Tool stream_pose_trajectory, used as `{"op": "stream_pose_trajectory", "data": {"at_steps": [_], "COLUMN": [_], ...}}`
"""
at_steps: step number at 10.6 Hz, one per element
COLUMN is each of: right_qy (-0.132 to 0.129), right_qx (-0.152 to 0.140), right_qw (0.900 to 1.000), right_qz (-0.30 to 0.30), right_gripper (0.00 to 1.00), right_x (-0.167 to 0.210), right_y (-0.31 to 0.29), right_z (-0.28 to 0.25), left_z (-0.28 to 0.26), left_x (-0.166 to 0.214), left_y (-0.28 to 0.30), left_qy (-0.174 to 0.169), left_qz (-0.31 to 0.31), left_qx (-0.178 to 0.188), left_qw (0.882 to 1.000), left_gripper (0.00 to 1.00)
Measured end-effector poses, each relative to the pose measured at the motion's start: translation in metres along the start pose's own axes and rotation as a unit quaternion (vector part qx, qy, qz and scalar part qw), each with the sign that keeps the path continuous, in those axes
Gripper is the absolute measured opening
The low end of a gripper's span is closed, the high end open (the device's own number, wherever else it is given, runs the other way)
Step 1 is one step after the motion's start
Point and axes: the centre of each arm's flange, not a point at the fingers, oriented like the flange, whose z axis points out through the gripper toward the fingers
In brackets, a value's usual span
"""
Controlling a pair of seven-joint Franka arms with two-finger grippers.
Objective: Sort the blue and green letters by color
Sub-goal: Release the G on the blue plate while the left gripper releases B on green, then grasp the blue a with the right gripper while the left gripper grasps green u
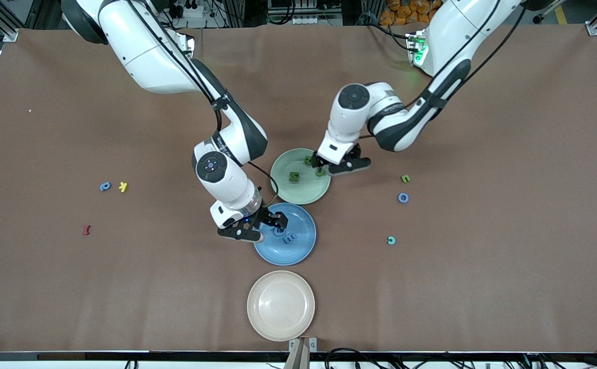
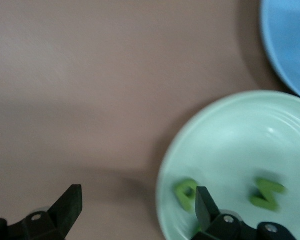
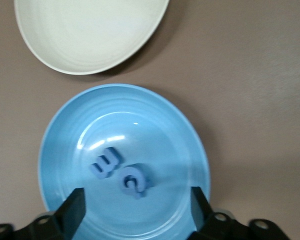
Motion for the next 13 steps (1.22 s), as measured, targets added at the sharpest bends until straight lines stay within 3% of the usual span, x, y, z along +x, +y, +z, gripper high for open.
{"op": "stream_pose_trajectory", "data": {"at_steps": [1,5,10,13], "right_qy": [-0.004,0.003,0.010,-0.032], "right_qx": [-0.009,-0.037,-0.084,-0.118], "right_qw": [1.000,0.999,0.995,0.985], "right_qz": [-0.009,0.019,0.058,0.120], "right_gripper": [1.00,1.00,1.00,1.00], "right_x": [0.008,0.062,0.113,0.115], "right_y": [0.010,0.087,0.250,0.335], "right_z": [-0.001,-0.013,-0.066,-0.089], "left_z": [0.002,0.004,0.009,0.020], "left_x": [0.017,0.042,0.058,0.070], "left_y": [-0.015,-0.064,-0.124,-0.168], "left_qy": [-0.001,0.002,-0.003,-0.009], "left_qz": [0.007,-0.006,0.031,0.039], "left_qx": [0.011,0.036,0.066,0.059], "left_qw": [1.000,0.999,0.997,0.997], "left_gripper": [1.00,1.00,1.00,1.00]}}
